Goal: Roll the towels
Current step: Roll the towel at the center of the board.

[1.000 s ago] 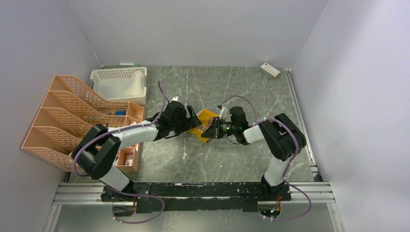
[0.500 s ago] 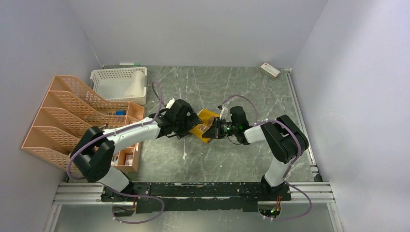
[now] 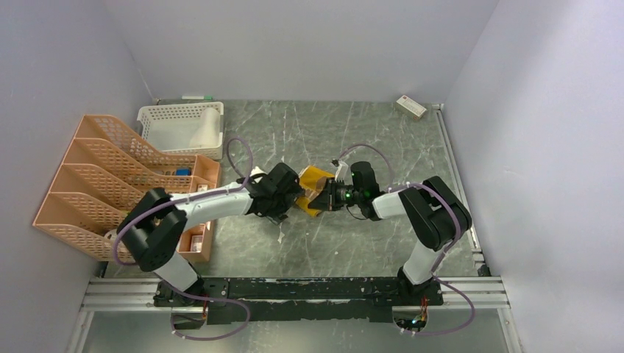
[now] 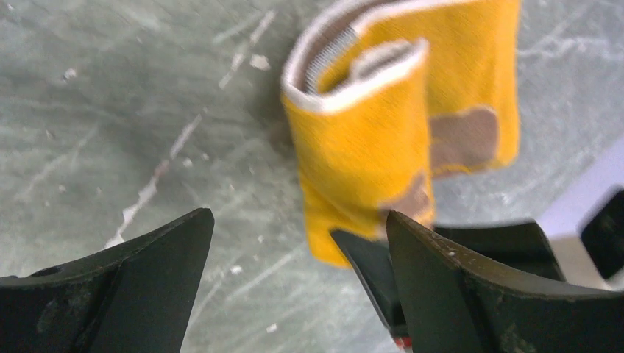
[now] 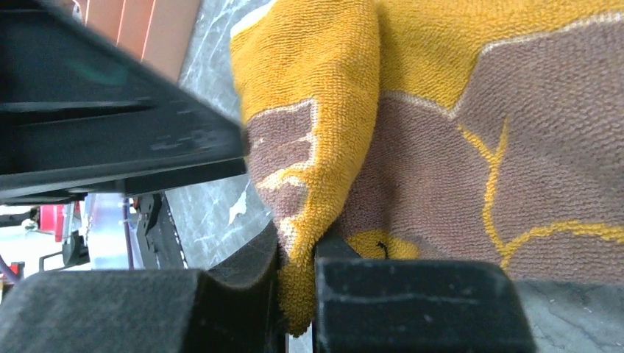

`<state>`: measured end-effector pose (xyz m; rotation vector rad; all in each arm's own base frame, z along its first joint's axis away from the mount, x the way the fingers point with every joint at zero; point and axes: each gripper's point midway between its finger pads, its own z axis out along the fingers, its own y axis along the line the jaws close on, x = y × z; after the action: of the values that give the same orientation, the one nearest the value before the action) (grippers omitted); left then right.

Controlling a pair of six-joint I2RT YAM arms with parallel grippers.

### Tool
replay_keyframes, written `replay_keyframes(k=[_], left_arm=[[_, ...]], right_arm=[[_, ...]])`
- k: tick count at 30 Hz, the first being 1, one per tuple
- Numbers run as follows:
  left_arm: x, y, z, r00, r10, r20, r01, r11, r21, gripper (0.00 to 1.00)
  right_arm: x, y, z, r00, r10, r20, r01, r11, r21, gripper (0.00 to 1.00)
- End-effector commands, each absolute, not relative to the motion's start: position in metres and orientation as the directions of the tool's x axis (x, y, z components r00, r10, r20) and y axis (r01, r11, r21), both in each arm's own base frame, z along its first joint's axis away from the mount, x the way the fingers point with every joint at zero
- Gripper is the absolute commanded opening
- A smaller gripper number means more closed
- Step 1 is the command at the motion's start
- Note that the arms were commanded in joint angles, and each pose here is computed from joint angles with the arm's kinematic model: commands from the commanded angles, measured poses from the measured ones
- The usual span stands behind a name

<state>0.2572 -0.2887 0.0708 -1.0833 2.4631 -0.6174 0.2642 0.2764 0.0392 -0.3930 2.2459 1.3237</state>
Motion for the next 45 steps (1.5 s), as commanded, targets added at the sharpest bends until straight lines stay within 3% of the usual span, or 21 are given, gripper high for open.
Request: replay_keyframes(k=[1, 11, 24, 31, 33, 35, 36, 37, 38, 39, 40, 45], left_arm=[[0.281, -0.291, 0.054, -0.539, -0.819, -0.195, -0.603, 0.537, -0.589, 1.0], [0.313, -0.311, 0.073, -0.518, -0.822, -0.236, -0.509, 0.519, -0.687, 0.97], [0.326, -0.3, 0.056, -0.541, -0.804, -0.245, -0.527, 0.552, -0.646, 0.96], [0.328, -0.307, 0.04, -0.601, -0.77, -0.215, -0.497, 0.571, -0.653, 0.72], [0.329, -0.314, 0.038, -0.626, -0.75, -0.215, -0.476, 0.585, -0.657, 0.58], [0.328, -0.318, 0.034, -0.646, -0.734, -0.209, -0.464, 0.596, -0.656, 0.39], [0.325, -0.318, 0.03, -0.656, -0.727, -0.203, -0.467, 0.602, -0.647, 0.21], [0.322, -0.317, 0.027, -0.66, -0.725, -0.197, -0.48, 0.608, -0.632, 0.09], [0.321, -0.316, 0.026, -0.664, -0.721, -0.198, -0.483, 0.616, -0.622, 0.07], [0.32, -0.314, 0.026, -0.666, -0.718, -0.201, -0.486, 0.623, -0.613, 0.07], [0.319, -0.312, 0.026, -0.668, -0.716, -0.206, -0.487, 0.629, -0.607, 0.07], [0.318, -0.303, 0.027, -0.679, -0.699, -0.225, -0.496, 0.662, -0.562, 0.07]], right_arm=[[0.265, 0.274, 0.05, -0.804, 0.012, -0.595, -0.519, 0.476, 0.71, 0.0], [0.261, 0.268, 0.038, -0.809, -0.032, -0.587, -0.519, 0.506, 0.689, 0.0], [0.255, 0.262, 0.024, -0.808, -0.097, -0.581, -0.536, 0.529, 0.658, 0.0], [0.254, 0.258, 0.018, -0.799, -0.127, -0.588, -0.551, 0.544, 0.632, 0.0], [0.256, 0.257, 0.017, -0.791, -0.142, -0.595, -0.563, 0.55, 0.617, 0.0], [0.26, 0.255, 0.017, -0.785, -0.164, -0.597, -0.571, 0.567, 0.594, 0.01], [0.267, 0.252, 0.019, -0.773, -0.176, -0.609, -0.578, 0.59, 0.564, 0.13], [0.274, 0.247, 0.021, -0.759, -0.191, -0.622, -0.583, 0.625, 0.519, 0.31], [0.283, 0.239, 0.023, -0.741, -0.205, -0.64, -0.583, 0.67, 0.46, 0.51], [0.291, 0.231, 0.029, -0.717, -0.217, -0.663, -0.581, 0.711, 0.396, 0.87], [0.301, 0.222, 0.037, -0.684, -0.229, -0.693, -0.58, 0.747, 0.326, 0.98], [0.313, 0.207, 0.103, -0.387, -0.401, -0.831, -0.599, 0.794, -0.104, 1.0]])
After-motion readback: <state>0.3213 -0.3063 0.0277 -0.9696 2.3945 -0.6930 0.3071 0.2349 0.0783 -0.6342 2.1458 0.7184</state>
